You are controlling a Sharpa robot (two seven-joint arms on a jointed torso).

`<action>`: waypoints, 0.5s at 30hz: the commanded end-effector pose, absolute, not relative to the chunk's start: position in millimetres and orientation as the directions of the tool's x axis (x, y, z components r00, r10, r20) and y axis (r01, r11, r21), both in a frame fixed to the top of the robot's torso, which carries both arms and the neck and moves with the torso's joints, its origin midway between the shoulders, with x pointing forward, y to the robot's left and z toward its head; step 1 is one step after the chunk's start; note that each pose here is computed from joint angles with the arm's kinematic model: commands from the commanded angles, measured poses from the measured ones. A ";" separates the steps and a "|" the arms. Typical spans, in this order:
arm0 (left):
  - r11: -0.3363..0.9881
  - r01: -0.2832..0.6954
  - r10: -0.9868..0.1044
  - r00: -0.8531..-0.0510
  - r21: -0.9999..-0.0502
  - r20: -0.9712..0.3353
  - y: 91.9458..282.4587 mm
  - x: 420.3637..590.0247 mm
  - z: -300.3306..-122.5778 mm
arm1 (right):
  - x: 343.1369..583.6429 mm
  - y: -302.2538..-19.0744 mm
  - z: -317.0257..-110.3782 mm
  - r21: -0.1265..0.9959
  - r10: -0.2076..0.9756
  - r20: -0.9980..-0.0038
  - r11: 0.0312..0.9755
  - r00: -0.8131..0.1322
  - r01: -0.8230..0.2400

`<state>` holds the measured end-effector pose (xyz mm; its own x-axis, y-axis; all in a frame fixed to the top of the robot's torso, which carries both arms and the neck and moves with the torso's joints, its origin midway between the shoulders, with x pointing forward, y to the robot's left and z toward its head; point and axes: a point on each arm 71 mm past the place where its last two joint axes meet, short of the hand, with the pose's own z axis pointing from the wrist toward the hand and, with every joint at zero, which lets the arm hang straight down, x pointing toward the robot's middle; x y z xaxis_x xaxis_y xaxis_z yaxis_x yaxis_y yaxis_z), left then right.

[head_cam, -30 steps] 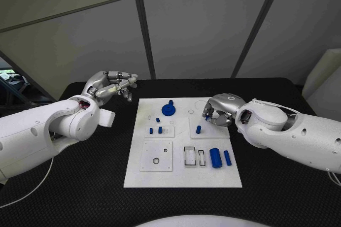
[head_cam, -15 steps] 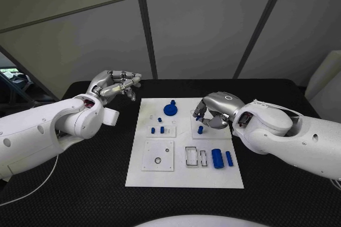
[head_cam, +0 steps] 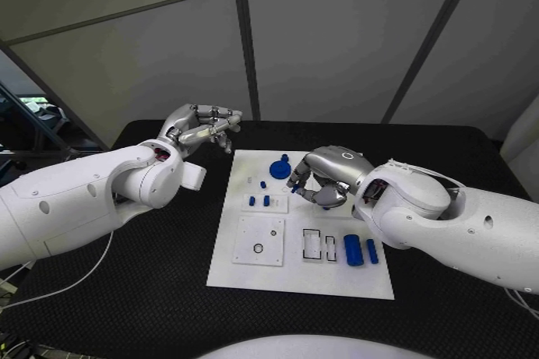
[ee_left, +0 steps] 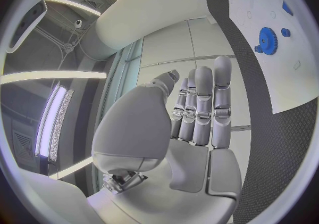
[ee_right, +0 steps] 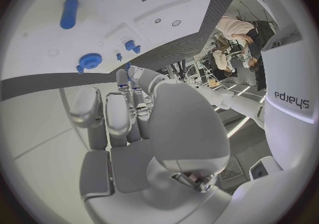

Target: Assemble the parts on the task board

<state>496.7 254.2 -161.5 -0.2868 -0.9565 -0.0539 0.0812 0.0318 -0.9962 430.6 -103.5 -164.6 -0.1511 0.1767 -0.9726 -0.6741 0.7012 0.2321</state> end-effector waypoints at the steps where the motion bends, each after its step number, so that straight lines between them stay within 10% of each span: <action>1: 0.020 0.087 -0.952 -0.301 -0.996 -0.046 251.7 498.3 -160.6 | 427.1 -94.7 -171.6 0.256 0.183 -0.967 0.671 -0.180 -0.696; 15: 0.015 0.087 -0.950 -0.308 -0.996 -0.042 246.0 501.4 -161.8 | 413.1 -69.9 -208.3 0.274 0.115 -0.958 0.632 -0.262 -0.725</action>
